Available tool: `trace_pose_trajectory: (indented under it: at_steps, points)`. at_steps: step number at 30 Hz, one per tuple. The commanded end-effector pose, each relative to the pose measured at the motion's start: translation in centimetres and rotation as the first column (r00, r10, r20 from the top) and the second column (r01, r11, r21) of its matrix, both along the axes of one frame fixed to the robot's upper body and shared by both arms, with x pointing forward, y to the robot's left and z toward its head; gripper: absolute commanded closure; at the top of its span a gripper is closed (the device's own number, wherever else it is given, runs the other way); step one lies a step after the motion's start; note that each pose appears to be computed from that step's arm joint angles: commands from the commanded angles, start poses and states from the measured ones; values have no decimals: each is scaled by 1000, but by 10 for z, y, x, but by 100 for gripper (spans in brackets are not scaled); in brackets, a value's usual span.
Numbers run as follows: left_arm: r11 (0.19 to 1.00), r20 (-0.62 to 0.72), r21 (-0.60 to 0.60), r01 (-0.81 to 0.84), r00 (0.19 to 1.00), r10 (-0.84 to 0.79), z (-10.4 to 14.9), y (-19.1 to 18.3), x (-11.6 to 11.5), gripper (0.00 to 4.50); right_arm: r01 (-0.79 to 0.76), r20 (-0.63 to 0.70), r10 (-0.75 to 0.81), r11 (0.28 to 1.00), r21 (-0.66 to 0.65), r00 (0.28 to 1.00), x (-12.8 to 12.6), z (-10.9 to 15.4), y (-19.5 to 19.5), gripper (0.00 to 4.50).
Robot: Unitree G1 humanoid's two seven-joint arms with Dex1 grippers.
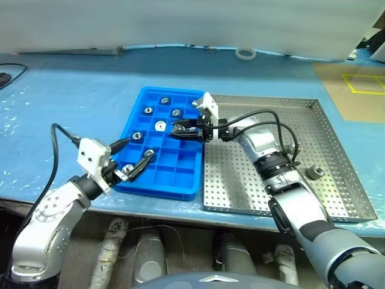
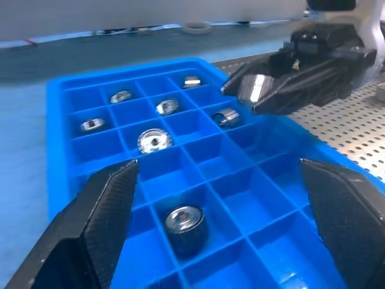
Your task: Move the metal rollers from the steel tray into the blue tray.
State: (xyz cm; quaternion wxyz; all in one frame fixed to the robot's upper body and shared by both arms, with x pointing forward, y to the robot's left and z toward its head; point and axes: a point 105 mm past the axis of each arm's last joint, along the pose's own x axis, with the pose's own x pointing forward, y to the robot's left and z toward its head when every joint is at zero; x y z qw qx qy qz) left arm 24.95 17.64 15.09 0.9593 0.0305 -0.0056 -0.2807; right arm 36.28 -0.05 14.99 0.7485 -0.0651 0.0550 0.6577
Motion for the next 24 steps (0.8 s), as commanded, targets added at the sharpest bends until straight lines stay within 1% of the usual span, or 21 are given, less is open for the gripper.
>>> trace_pose_trajectory:
  at_steps: [1, 3, 9, 11, 12, 13, 17, 18, 24]
  points:
    - [1000, 39, 9, -12, 999, 12, 10, -3, -9, 0, 4, 80, -2, 1000, -21, 997, 5, 4, 10, 270]
    - [1000, 33, 11, -20, 999, 20, 8, -4, -12, 0, 53, 94, -50, 998, -34, 994, 12, -2, 12, 270]
    - [999, 30, 5, -36, 999, 36, 8, -5, -15, 0, 118, 115, -112, 992, -50, 987, 24, -9, 11, 270]
    - [1000, 26, 7, -29, 999, 29, 7, -8, -15, 0, 131, 129, -121, 989, -70, 984, 26, -13, 9, 198]
    - [1000, 26, 7, -26, 999, 26, 7, -9, -14, 0, 131, 128, -121, 989, -73, 984, 26, -14, 9, 176]
    - [1000, 27, 6, -23, 999, 23, 8, -10, -13, 0, 130, 127, -120, 989, -74, 985, 26, -15, 8, 143]
    - [1000, 31, 5, -2, 1000, 2, 10, -12, -9, 0, 140, 132, -131, 988, -59, 983, 27, -12, 3, 14]
    - [1000, 30, 3, 7, 1000, -7, 11, -13, -7, 0, 149, 136, -140, 988, -52, 981, 28, -10, 1, 7]
    - [993, 30, -4, 120, 992, -120, 12, -27, 12, 0, 273, 152, -267, 962, -14, 952, 41, 0, -35, 7]
